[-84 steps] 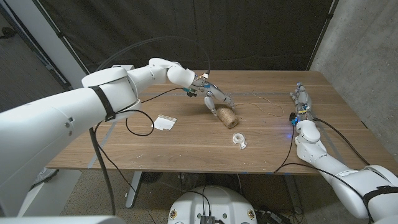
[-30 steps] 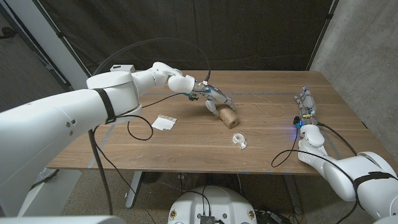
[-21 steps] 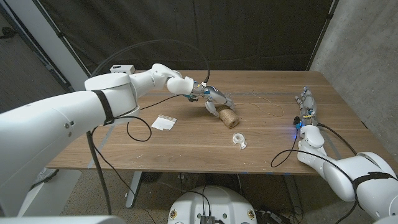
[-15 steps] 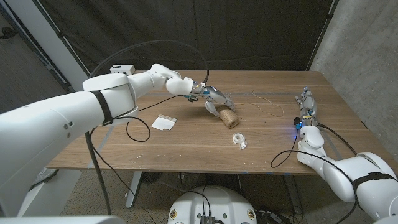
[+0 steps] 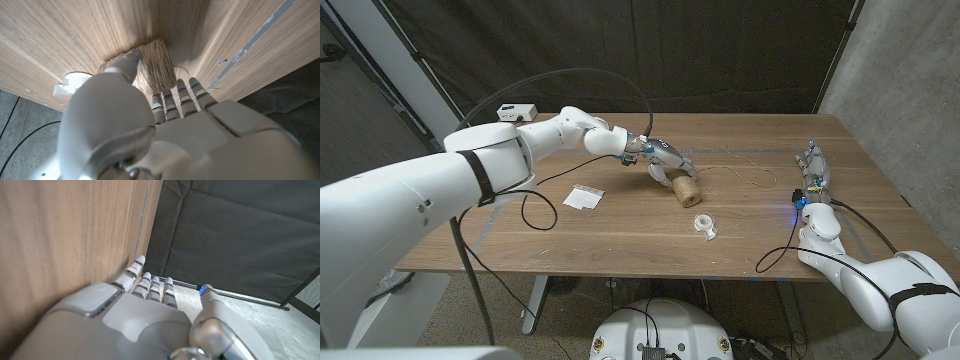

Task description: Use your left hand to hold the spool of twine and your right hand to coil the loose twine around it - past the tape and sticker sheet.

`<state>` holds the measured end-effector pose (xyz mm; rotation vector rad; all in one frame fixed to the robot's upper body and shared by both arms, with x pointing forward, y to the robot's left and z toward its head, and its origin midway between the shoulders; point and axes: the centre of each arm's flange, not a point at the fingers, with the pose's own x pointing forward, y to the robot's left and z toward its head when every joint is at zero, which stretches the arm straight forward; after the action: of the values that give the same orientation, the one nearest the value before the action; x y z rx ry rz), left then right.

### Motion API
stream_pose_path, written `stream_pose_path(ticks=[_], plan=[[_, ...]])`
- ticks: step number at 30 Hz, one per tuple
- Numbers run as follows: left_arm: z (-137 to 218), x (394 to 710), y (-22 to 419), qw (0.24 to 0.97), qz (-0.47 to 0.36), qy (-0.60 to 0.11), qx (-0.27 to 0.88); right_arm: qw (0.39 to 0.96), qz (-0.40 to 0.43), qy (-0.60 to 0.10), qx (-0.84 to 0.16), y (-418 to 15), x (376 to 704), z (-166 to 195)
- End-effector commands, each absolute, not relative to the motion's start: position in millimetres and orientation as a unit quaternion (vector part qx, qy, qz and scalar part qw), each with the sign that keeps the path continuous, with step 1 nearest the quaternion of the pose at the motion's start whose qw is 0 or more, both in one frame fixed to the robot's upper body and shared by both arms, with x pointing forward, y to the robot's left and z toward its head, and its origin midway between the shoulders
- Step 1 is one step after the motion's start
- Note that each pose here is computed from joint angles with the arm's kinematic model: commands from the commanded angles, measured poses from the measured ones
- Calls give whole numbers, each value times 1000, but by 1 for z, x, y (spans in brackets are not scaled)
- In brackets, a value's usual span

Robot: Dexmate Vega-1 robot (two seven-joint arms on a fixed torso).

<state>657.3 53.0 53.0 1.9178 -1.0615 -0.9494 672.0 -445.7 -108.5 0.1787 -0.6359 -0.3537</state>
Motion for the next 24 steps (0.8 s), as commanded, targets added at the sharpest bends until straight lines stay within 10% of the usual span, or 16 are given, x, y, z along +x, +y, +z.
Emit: stream_pose_path(ticks=[1,24], plan=[[50,658,55,372,-360,-428,741,931,-173,-310,84,-446,669,-113],[43,662,68,393,-341,-450,726,934,-170,-301,86,-439,671,-120]])
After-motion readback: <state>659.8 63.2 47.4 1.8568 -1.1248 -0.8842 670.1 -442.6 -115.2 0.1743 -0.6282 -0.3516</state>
